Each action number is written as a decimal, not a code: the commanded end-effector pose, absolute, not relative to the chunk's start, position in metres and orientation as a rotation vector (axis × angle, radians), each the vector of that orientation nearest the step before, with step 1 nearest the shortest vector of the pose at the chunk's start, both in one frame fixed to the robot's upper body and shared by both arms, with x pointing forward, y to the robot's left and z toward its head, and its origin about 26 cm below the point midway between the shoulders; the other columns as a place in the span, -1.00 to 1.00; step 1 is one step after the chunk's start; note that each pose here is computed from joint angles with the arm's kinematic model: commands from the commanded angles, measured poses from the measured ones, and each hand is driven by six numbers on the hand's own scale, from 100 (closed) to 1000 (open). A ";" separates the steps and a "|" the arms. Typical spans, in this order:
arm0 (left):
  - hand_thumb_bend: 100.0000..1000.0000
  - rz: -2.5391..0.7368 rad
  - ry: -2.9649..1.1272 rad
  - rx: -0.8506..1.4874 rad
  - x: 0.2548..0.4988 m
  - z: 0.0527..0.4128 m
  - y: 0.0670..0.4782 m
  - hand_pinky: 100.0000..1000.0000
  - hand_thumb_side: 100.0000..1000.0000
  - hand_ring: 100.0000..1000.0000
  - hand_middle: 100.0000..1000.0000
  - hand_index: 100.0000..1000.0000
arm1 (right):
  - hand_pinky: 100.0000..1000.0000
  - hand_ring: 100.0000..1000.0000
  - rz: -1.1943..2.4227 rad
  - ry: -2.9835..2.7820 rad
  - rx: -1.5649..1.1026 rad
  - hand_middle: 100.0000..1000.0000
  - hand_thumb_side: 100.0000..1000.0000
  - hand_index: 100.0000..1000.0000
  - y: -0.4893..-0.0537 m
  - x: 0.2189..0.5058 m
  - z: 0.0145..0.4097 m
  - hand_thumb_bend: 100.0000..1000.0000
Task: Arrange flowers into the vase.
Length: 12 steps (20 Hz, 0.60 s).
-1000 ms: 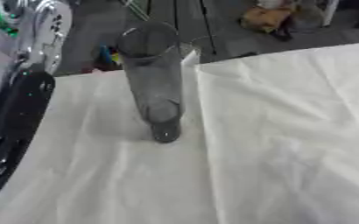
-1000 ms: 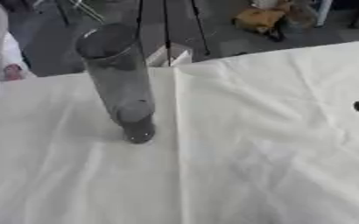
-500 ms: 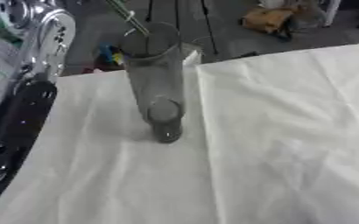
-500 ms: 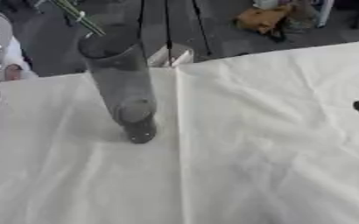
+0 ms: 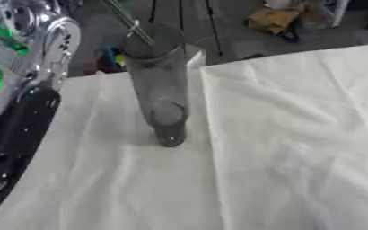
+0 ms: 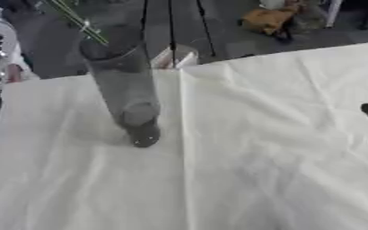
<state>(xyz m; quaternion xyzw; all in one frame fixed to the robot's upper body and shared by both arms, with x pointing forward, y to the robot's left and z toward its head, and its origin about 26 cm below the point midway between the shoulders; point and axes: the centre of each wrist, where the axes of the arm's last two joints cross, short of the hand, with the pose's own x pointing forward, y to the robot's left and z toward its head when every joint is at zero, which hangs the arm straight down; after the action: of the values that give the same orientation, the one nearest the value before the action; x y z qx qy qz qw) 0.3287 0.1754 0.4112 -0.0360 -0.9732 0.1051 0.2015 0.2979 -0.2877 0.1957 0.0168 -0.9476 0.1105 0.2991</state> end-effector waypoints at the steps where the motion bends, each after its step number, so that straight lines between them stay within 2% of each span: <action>1: -0.66 0.280 -2.730 -0.070 0.329 0.414 0.177 -1.00 0.61 -1.00 -1.00 -0.94 | 0.85 0.58 0.303 -2.545 0.035 -0.30 0.81 0.44 -0.289 0.295 0.204 -1.00; 7: -0.61 0.279 -2.723 -0.024 0.341 0.408 0.178 -1.00 0.64 -1.00 -1.00 -0.94 | 0.85 0.58 0.300 -2.548 0.036 -0.30 0.80 0.44 -0.289 0.295 0.204 -1.00; 12: -0.59 0.288 -2.707 0.014 0.360 0.401 0.182 -1.00 0.67 -1.00 -1.00 -0.94 | 0.85 0.58 0.300 -2.551 0.036 -0.30 0.80 0.44 -0.288 0.296 0.205 -1.00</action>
<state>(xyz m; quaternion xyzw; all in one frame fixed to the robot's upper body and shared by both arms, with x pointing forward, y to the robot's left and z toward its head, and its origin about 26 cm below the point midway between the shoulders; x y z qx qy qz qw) 0.3604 0.1792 0.3945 0.0010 -0.9693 0.1040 0.2227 0.2980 -0.2874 0.1959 0.0169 -0.9481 0.1096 0.2981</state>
